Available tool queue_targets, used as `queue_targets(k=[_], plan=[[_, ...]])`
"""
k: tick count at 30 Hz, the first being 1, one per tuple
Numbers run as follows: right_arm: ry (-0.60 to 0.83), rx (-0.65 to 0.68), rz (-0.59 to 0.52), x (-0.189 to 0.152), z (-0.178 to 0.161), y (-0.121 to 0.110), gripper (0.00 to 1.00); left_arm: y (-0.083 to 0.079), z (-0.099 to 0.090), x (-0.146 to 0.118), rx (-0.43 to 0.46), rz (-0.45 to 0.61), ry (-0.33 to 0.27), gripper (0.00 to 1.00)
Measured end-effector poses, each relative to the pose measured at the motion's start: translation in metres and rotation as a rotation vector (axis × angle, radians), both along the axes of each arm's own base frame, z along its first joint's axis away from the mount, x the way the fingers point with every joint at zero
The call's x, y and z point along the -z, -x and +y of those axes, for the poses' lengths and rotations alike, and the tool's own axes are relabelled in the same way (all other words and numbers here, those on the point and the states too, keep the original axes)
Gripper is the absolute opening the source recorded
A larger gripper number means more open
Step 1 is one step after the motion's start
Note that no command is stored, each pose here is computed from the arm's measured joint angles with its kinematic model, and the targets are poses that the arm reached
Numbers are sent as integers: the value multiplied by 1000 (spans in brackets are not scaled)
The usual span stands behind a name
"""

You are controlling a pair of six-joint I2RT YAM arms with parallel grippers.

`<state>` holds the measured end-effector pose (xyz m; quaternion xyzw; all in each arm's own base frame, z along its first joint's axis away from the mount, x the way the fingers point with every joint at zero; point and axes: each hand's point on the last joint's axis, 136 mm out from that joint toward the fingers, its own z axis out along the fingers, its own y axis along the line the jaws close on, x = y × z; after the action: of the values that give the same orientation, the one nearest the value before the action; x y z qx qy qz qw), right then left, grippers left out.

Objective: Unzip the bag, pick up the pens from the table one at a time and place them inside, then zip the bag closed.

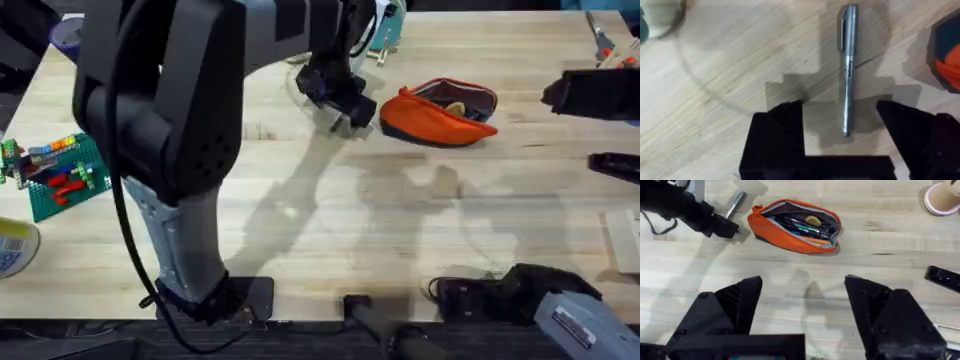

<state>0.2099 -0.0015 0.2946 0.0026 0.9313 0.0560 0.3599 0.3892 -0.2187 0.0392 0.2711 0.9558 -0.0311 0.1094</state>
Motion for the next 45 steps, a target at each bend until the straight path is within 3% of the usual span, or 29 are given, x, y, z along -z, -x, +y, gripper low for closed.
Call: queue_targets(k=[5, 12, 24, 33, 45], plan=[[0, 0, 0, 0, 0, 0, 997, 1, 0, 0, 0, 3, 0, 849], [0, 0, 0, 0, 0, 0, 996, 2, -2, 0, 2, 5, 1, 548], [0, 0, 0, 0, 0, 0, 997, 3, -2, 0, 3, 8, 0, 193], [0, 0, 0, 0, 0, 0, 996, 2, -3, -1, 1, 3, 3, 62], [0, -26, 0, 0, 5, 0, 997, 0, -3, -1, 0, -2, 4, 44]])
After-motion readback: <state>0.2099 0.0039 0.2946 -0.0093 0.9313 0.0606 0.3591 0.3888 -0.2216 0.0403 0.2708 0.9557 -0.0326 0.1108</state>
